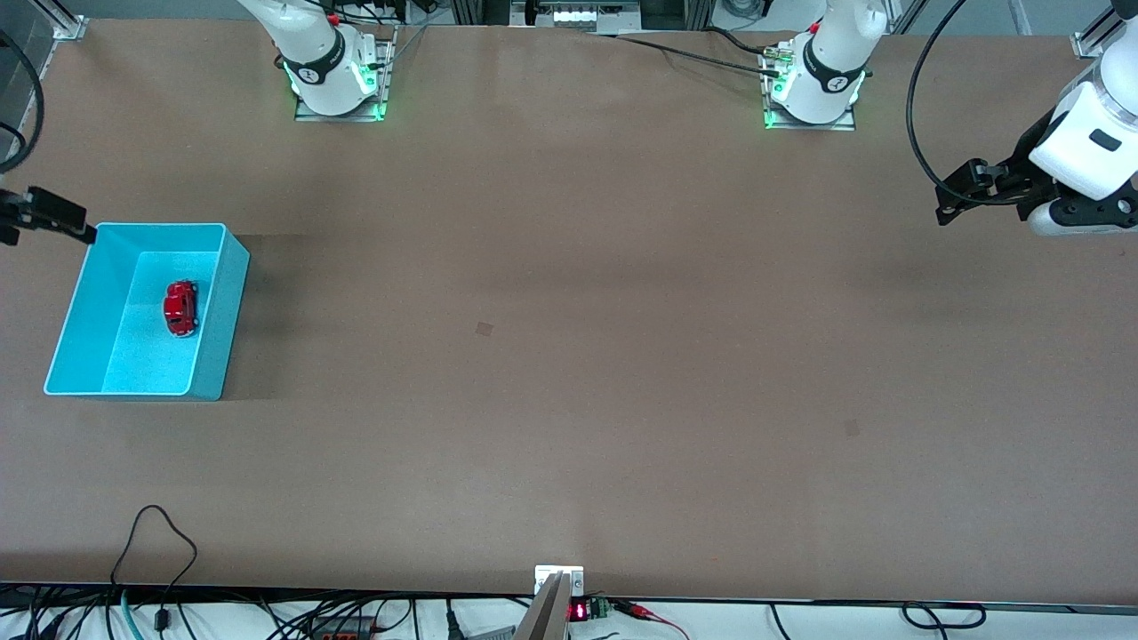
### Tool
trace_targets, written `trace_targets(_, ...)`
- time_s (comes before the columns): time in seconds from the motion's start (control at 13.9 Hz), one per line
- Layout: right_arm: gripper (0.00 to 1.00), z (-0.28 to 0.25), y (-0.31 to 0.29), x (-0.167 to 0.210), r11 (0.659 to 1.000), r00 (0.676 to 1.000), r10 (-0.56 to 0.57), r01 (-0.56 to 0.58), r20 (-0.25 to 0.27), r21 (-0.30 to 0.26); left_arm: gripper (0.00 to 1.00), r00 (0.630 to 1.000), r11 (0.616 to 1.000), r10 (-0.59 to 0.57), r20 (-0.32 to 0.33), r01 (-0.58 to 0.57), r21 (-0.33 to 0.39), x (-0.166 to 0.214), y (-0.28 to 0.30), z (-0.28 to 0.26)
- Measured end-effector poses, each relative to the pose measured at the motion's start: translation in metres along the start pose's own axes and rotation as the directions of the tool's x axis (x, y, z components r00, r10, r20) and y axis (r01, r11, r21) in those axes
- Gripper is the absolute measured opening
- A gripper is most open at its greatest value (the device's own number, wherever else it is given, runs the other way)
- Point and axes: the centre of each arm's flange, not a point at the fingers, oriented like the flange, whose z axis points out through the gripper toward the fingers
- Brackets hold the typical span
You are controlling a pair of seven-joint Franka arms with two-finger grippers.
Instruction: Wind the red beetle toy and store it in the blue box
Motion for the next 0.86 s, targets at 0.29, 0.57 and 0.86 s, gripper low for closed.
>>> trace_targets(0.29,1.00,-0.028,-0.024,-0.007,1.000,1.000,0.010,-0.010,0.013,0.007,1.00,1.000,1.000,0.000,0.000,0.000,0.000,0.000,0.000,0.000)
trace_targets(0.57,1.00,-0.022,-0.031,-0.003,1.000,1.000,0.017,-0.017,0.024,0.007,1.00,1.000,1.000,0.000,0.000,0.000,0.000,0.000,0.000,0.000)
trace_targets(0.86,1.00,-0.010,-0.030,0.002,1.000,0.999,0.018,-0.019,0.048,0.010,1.00,1.000,1.000,0.000,0.000,0.000,0.000,0.000,0.000,0.000)
